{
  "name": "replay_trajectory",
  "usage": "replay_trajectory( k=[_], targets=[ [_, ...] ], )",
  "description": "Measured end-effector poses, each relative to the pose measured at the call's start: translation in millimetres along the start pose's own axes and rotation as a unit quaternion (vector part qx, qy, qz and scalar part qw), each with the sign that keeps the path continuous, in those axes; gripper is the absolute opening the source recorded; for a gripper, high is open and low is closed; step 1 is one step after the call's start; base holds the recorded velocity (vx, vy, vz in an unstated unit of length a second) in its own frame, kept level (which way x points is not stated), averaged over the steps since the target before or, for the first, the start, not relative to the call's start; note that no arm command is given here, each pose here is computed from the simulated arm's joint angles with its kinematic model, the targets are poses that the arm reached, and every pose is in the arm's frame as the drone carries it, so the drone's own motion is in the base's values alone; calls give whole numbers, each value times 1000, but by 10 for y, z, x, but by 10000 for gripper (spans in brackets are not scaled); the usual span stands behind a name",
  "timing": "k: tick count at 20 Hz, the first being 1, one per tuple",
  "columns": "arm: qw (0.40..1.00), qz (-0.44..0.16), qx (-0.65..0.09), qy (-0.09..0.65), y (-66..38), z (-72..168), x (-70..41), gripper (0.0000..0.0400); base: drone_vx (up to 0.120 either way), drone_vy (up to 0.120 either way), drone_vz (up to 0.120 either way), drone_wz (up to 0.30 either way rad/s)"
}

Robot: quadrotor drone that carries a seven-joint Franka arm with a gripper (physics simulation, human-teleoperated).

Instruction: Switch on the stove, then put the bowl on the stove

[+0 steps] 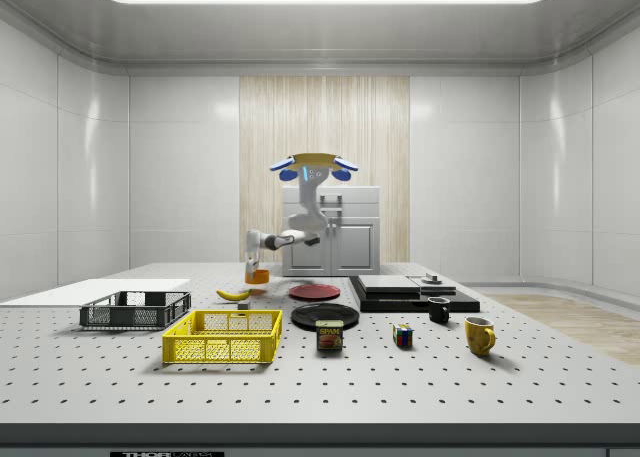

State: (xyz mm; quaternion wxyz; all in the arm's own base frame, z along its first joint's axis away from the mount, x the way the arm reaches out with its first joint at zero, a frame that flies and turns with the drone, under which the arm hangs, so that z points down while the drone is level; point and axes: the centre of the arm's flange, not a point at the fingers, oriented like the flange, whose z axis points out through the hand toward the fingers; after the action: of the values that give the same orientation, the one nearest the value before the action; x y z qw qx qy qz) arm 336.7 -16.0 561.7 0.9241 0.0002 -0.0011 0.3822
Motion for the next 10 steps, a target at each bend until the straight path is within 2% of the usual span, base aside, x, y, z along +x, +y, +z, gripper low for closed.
replay_trajectory(
  k=[10],
  targets=[
    [1000, -2, 0, 0, 0, -62, 0, 102, -120, 120, 120, 0]
  ],
)
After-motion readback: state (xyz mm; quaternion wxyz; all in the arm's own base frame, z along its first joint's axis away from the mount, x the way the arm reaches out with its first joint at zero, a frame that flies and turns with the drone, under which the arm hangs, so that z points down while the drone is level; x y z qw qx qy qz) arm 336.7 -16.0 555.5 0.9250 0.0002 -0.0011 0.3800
